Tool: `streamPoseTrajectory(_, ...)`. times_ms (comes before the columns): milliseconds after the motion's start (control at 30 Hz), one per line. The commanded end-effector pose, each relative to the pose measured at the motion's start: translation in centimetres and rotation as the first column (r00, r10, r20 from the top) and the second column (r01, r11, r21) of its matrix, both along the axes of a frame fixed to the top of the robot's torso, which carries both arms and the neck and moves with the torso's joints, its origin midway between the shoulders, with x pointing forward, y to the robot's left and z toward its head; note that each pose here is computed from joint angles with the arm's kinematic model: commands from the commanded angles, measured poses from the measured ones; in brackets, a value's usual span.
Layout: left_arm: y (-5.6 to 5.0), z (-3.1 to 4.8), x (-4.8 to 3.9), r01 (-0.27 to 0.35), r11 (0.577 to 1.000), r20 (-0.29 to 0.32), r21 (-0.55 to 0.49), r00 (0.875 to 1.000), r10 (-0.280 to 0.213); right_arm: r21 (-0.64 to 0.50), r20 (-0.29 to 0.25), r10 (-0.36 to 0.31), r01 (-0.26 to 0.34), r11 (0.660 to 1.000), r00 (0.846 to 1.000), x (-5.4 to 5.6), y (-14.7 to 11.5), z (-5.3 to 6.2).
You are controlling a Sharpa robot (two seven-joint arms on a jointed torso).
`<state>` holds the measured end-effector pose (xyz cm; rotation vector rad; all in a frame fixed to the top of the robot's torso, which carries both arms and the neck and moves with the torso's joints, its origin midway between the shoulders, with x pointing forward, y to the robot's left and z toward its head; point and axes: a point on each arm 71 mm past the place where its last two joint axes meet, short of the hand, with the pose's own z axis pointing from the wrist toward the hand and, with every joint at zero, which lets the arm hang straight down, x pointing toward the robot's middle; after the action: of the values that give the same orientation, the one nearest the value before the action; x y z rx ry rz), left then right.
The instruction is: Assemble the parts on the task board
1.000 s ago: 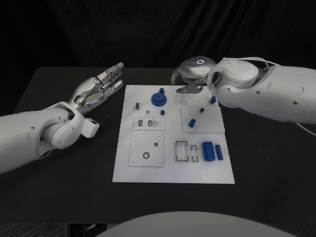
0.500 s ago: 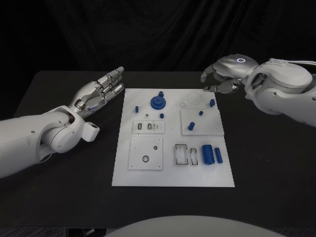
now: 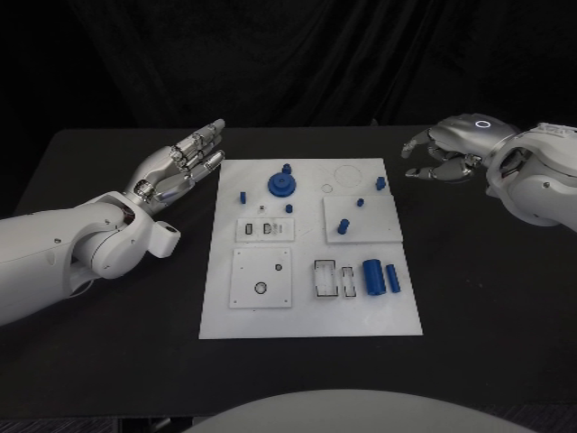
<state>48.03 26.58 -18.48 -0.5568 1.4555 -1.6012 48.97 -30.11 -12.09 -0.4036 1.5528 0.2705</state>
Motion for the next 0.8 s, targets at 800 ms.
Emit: streamPoseTrajectory(800, 0.1, 0.82, -0.31, 0.043, 0.997, 0.093, -0.062, 0.995, -0.037, 0.022, -0.043, -0.004, 0.005, 1.0, 0.999, 0.3, 0.6, -2.7)
